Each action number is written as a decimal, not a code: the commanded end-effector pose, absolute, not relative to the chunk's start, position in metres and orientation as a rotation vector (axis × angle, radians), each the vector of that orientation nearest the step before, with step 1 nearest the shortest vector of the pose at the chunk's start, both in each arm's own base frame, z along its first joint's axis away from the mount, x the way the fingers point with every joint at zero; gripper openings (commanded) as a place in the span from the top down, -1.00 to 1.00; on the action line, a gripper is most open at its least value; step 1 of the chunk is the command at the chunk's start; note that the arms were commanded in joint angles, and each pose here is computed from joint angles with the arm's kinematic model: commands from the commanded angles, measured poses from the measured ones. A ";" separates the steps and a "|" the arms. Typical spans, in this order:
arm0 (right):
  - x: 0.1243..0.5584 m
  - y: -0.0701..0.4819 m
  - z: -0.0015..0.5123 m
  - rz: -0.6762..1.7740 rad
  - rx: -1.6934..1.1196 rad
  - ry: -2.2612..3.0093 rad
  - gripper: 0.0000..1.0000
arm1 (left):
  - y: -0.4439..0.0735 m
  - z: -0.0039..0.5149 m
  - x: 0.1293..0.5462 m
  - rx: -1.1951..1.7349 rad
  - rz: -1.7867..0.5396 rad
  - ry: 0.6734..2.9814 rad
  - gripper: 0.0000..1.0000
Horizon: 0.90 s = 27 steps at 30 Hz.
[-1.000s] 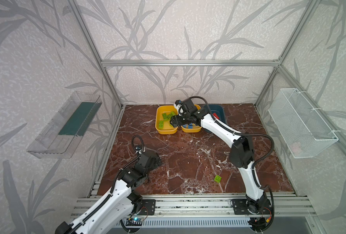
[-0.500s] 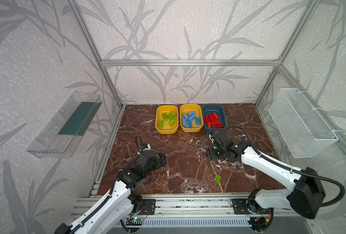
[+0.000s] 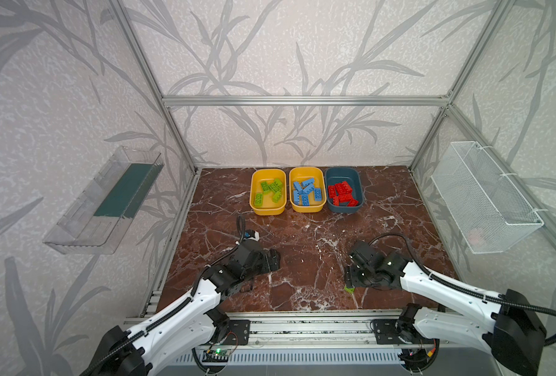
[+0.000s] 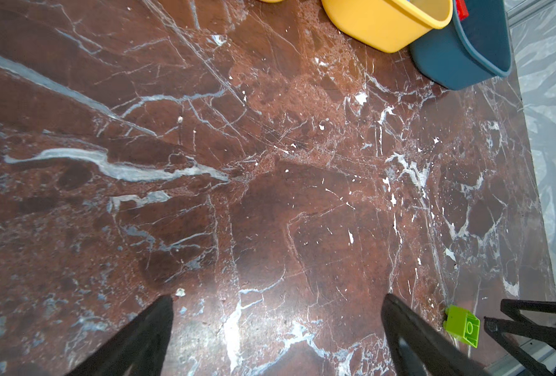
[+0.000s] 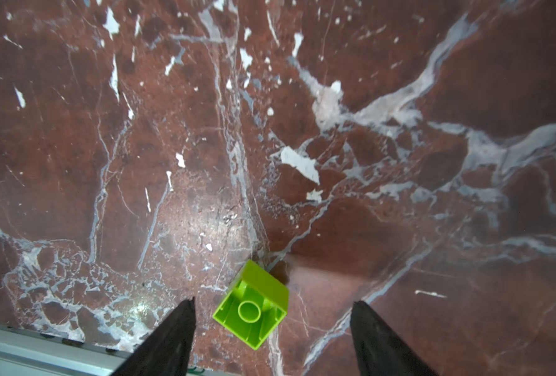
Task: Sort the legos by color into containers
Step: 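Lower the right gripper onto the last lime-green brick and grasp it, then carry the green brick into the large yellow tub with the right gripper, release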
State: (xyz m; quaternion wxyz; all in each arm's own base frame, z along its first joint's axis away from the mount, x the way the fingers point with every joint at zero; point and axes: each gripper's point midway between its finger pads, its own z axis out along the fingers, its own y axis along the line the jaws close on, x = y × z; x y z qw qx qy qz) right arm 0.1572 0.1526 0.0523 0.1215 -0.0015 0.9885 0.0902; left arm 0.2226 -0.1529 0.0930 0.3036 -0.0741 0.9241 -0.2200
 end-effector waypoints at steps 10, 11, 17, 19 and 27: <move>0.149 0.160 0.030 0.291 0.259 2.924 -0.25 | -0.158 0.098 0.228 -0.154 -0.581 2.418 -0.98; 0.149 0.160 0.029 0.283 0.262 2.927 -0.24 | -0.158 0.096 0.228 -0.151 -0.576 2.422 -0.99; 0.151 0.167 0.025 0.277 0.273 2.956 -0.09 | -0.155 0.088 0.228 -0.173 -0.543 2.448 -0.99; 0.151 0.169 0.022 0.262 0.271 2.975 -0.01 | -0.153 0.085 0.228 -0.179 -0.529 2.456 -0.98; 0.159 0.180 0.030 0.209 0.204 3.005 0.41 | -0.144 0.085 0.226 -0.189 -0.482 2.448 -0.98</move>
